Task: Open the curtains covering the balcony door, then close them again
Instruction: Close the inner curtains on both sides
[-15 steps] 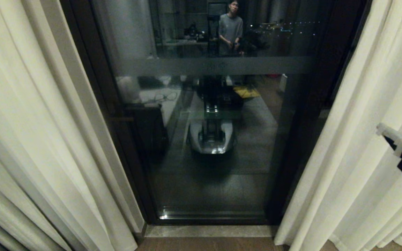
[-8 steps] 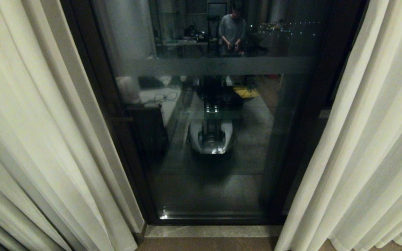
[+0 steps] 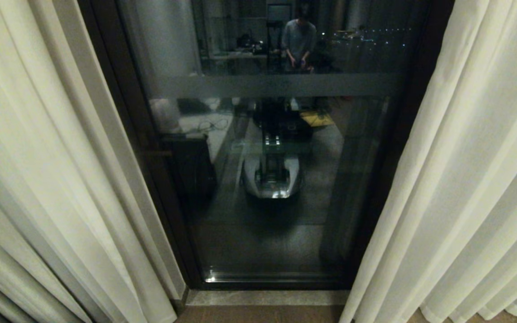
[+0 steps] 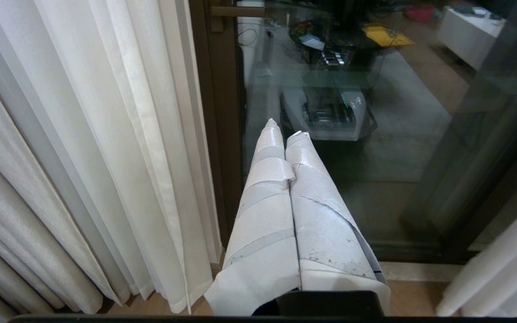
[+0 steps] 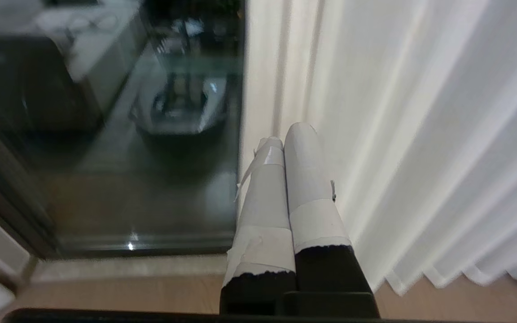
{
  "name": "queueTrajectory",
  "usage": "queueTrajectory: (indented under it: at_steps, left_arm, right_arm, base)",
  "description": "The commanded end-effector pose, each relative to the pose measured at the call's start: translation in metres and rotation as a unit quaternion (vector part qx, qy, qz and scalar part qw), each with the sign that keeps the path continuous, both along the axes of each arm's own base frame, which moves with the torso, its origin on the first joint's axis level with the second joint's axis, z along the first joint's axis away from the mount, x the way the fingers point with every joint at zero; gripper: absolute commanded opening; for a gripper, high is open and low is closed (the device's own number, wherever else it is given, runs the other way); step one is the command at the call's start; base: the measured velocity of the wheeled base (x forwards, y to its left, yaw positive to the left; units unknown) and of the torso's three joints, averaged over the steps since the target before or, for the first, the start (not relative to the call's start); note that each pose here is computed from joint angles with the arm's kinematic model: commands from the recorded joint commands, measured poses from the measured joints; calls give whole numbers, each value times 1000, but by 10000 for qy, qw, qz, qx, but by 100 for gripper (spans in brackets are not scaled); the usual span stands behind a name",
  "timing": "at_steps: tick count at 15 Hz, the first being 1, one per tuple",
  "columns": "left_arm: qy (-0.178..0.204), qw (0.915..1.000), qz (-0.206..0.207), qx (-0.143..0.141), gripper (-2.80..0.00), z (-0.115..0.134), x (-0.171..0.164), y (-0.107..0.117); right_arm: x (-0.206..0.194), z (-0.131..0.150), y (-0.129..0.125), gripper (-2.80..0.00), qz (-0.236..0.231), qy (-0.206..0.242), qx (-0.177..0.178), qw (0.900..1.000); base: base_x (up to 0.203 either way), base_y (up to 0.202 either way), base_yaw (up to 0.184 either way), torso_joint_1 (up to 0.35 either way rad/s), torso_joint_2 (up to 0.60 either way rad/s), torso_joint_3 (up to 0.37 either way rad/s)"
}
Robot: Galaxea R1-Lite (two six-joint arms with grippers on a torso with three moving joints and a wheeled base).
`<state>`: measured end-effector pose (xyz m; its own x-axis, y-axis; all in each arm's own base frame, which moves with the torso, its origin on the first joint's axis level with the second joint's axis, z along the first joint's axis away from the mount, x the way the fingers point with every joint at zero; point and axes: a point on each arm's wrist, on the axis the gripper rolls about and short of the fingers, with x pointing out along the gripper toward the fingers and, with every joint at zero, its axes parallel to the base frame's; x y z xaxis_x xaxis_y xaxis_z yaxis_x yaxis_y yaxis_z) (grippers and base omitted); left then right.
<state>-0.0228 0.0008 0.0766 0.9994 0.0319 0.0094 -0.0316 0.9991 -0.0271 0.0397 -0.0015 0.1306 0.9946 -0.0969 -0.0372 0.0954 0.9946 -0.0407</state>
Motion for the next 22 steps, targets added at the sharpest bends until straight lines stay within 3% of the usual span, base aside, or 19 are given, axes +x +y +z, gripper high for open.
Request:
queueTrajectory:
  at_steps: [1,4,9,15,22]
  left_arm:
    - [0,10000,1,-4,-280,0,0,0]
    - [1,10000,1,-4,-280,0,0,0]
    - [-2,10000,1,-4,-280,0,0,0]
    - [-7,10000,1,-4,-280,0,0,0]
    - [-7,10000,1,-4,-280,0,0,0]
  right_arm:
    - [-22,-13,-1,-280,-132,-96,-22,9999]
    - [-40,-29,-1,-280,-212,-17,-50,9998]
    - [-61,-45,1,-280,269,-507,-111,9983]
    - [-63,-50,1,-280,354,-443,-68,9984]
    - [-63,-49,1,-280,328,-501,349,9976]
  base:
    - [0,0,0,0,0,0]
    - [0,0,0,0,0,0]
    - [0,0,0,0,0,0]
    - [0,0,0,0,0,0]
    - [0,0,0,0,0,0]
